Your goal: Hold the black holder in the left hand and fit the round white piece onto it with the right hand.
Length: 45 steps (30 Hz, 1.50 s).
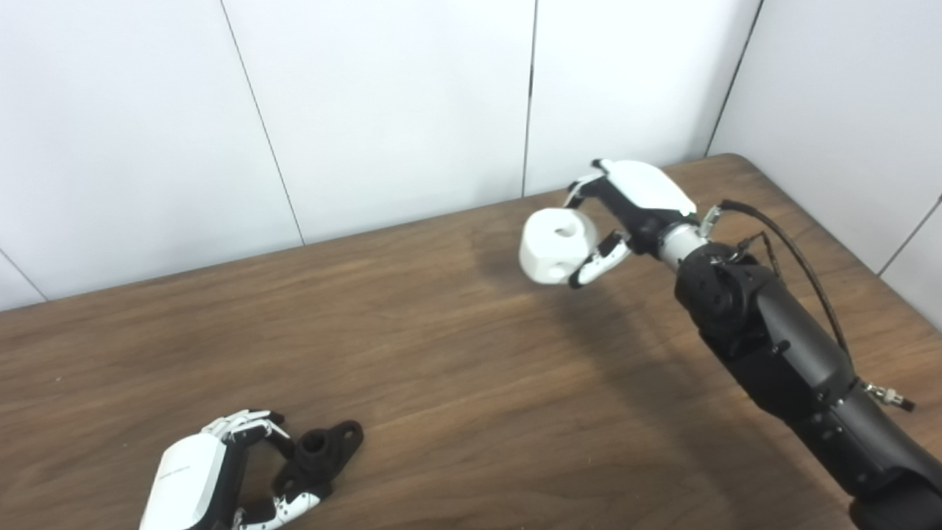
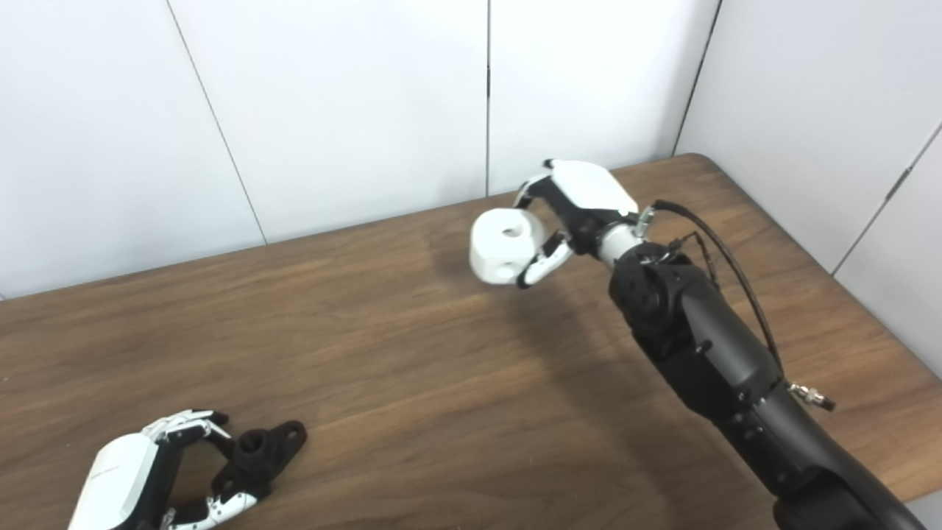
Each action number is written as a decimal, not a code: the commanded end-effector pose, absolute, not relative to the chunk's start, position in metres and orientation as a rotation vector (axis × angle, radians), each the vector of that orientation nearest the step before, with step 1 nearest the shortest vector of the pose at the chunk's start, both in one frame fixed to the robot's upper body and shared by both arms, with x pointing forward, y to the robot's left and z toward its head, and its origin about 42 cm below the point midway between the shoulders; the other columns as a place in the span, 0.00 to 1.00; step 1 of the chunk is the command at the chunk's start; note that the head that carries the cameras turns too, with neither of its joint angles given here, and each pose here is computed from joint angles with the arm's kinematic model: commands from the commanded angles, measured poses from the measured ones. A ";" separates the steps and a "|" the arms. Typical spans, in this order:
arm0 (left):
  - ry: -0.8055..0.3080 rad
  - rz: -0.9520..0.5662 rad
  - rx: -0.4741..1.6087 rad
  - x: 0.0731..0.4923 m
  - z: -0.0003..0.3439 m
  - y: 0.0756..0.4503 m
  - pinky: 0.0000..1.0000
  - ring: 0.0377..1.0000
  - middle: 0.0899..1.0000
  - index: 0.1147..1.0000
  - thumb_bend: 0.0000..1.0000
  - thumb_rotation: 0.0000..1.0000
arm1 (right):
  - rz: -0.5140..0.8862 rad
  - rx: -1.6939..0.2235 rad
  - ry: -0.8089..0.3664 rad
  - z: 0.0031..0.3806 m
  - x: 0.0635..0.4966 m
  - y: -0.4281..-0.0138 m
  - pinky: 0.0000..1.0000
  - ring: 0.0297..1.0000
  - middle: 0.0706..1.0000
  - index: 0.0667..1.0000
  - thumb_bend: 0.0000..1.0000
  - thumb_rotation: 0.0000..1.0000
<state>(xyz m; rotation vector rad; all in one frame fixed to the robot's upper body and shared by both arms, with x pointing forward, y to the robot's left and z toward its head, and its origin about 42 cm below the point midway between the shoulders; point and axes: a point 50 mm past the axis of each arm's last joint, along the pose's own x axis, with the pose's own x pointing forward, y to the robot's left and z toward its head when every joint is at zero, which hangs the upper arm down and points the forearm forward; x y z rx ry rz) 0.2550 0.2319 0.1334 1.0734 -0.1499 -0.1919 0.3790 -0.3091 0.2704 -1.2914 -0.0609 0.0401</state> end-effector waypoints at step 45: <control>-0.093 -0.211 1.110 0.249 0.109 0.169 0.88 0.82 0.75 0.42 0.52 0.05 | 0.480 -1.204 -0.491 0.291 0.341 -0.164 1.00 0.96 0.82 0.45 0.52 0.14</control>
